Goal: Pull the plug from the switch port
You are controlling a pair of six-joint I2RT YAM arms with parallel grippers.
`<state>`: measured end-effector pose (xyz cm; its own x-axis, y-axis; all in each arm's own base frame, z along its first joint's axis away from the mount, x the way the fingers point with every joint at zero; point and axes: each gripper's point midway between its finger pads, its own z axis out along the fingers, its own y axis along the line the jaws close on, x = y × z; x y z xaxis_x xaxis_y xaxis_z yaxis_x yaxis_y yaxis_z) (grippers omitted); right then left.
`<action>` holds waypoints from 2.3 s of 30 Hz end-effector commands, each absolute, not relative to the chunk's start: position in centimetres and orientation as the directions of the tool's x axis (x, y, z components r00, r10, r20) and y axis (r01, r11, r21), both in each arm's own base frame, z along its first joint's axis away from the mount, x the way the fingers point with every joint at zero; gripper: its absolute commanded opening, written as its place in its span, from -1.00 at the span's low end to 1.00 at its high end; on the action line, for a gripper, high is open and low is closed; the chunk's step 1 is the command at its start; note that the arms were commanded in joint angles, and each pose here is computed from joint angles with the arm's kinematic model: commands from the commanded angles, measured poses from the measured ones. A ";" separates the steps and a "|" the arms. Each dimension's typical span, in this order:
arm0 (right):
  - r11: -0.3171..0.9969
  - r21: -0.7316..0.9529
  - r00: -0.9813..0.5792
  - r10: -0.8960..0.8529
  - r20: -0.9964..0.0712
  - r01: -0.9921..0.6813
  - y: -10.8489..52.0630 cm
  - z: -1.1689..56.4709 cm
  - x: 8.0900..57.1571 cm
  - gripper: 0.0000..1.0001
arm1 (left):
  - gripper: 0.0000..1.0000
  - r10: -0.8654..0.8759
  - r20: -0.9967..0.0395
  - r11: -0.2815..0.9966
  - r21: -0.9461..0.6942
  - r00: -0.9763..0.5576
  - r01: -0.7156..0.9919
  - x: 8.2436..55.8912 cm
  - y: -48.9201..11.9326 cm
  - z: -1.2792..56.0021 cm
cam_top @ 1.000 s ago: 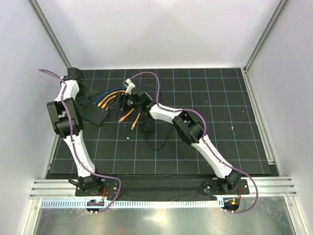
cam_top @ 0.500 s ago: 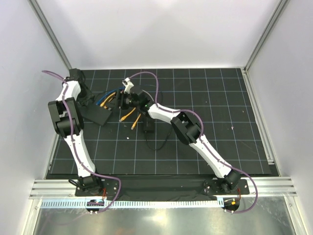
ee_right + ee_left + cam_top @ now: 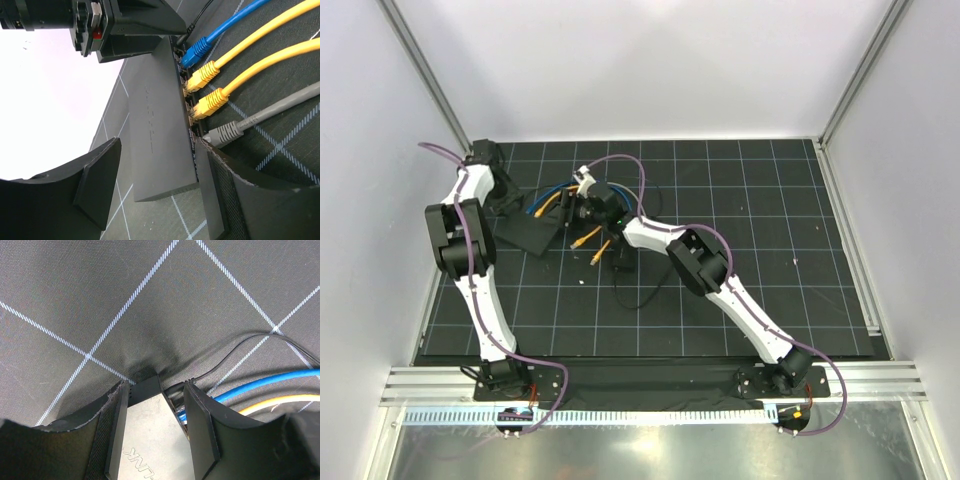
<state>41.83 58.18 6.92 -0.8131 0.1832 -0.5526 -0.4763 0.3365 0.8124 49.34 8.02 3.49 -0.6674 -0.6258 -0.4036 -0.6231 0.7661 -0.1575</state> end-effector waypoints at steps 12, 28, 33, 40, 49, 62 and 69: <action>0.311 0.783 -0.779 0.172 -0.603 -0.539 58.7 11.3 37.9 0.35 | 0.03 -0.626 -0.366 0.774 -0.178 -0.689 -0.608 47.9 5.4 3.5; 0.556 0.679 -0.758 0.129 -0.640 -0.479 53.4 10.6 41.3 0.99 | 0.15 -0.613 -0.540 0.753 -0.180 -0.577 -0.632 48.2 7.2 11.6; 0.501 0.721 -0.730 0.229 -0.644 -0.479 52.5 13.8 41.4 0.99 | 0.13 -0.645 -0.498 0.751 -0.272 -0.579 -0.602 47.5 5.0 12.8; 0.451 0.789 -0.780 0.268 -0.566 -0.418 52.6 12.5 41.1 0.80 | -0.01 -0.669 -0.430 0.743 -0.348 -0.607 -0.572 44.0 1.8 12.3; 0.441 0.877 -0.855 0.365 -0.369 -0.190 53.8 11.4 42.9 0.34 | -0.18 -0.639 -0.367 0.769 -0.293 -0.676 -0.568 40.0 0.2 9.8; 0.420 0.908 -0.881 0.427 -0.204 -0.007 54.5 7.7 42.0 0.08 | -0.32 -0.621 -0.350 0.781 -0.193 -0.702 -0.594 36.9 0.5 8.4; 0.397 0.917 -0.899 0.413 -0.148 0.032 55.7 6.5 41.0 0.04 | -0.42 -0.646 -0.347 0.756 -0.167 -0.680 -0.633 35.4 0.9 7.8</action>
